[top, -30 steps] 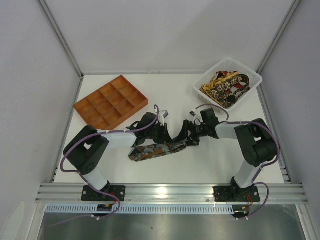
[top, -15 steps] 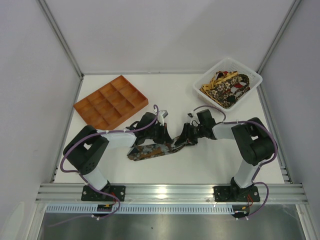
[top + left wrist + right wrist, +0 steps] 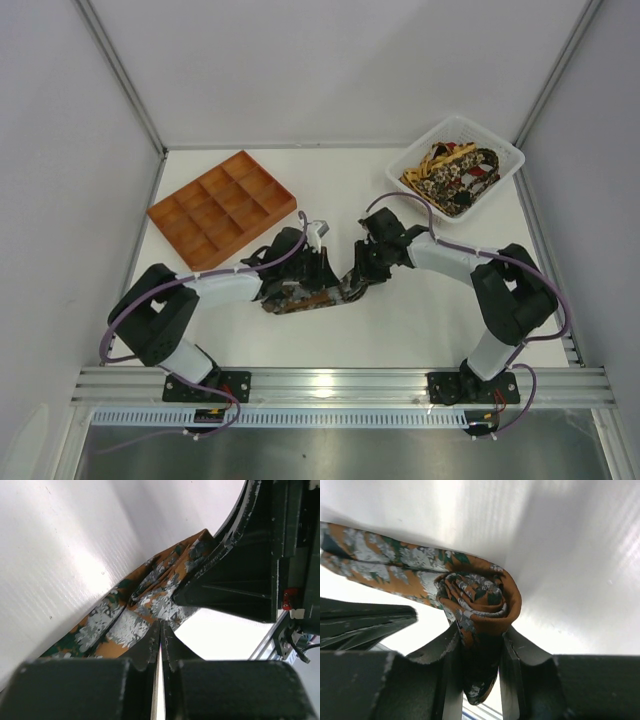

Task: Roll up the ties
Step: Roll the tie

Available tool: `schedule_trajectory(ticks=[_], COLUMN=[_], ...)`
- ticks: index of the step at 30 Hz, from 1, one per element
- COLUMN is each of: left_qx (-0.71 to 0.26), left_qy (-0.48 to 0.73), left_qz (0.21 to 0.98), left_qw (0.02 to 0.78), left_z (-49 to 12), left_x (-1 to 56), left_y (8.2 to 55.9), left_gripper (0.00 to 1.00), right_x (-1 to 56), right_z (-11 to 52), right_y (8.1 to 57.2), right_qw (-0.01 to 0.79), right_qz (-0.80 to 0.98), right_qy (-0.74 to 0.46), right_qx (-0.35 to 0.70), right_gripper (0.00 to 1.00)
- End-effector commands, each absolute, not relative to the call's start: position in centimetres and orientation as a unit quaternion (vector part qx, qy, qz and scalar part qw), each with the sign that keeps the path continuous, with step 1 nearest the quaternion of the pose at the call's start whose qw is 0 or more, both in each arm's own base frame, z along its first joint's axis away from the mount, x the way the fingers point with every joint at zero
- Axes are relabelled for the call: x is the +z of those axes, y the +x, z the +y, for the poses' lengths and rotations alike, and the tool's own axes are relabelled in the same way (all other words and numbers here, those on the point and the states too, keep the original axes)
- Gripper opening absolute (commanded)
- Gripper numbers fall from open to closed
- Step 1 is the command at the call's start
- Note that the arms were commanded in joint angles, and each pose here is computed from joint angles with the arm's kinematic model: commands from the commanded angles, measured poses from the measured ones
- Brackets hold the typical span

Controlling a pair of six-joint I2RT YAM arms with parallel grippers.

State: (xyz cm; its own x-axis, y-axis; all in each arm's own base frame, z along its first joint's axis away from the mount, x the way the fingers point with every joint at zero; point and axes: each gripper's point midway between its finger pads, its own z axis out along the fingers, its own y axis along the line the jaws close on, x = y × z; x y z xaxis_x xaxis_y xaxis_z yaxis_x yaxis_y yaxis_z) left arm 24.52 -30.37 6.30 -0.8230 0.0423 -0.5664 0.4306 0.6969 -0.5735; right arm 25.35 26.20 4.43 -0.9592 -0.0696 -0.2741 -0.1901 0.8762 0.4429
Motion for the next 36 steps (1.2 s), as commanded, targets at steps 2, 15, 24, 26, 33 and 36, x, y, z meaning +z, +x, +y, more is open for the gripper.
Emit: schedule_trajectory(ticks=[2,15,24,26,33,36], left_qx=[-0.377,-0.278,-0.266,-0.272,-0.277,-0.275], left_qy=[0.129,0.042,0.006,0.0,-0.003,-0.003], left_qz=[0.874,0.922,0.941,0.939,0.936,0.936], left_qw=[0.278,0.267,0.207,0.209,0.218,0.219], left_z=[-30.2,-28.0,-26.6,-26.4,-25.8,-25.6], left_x=[7.1,3.6,-0.7,-0.5,0.3,0.3], left_y=[24.5,29.8,26.8,26.3,25.5,25.3], left_gripper=[0.07,0.0,0.0,0.0,0.01,0.01], right_x=[4.2,4.9,5.5,5.4,5.3,5.3], right_z=[23.5,25.2,24.3,24.0,23.4,23.4], right_y=[25.0,24.9,26.4,26.6,27.6,27.9], right_qw=[0.137,0.144,0.165,0.164,0.162,0.162], right_qz=[0.977,0.957,0.959,0.96,0.958,0.96], right_qy=[-0.057,-0.044,-0.023,-0.019,0.0,-0.004], right_qx=[0.156,0.247,0.228,0.225,0.235,0.229], right_gripper=[0.22,0.31,0.32,0.32,0.36,0.36])
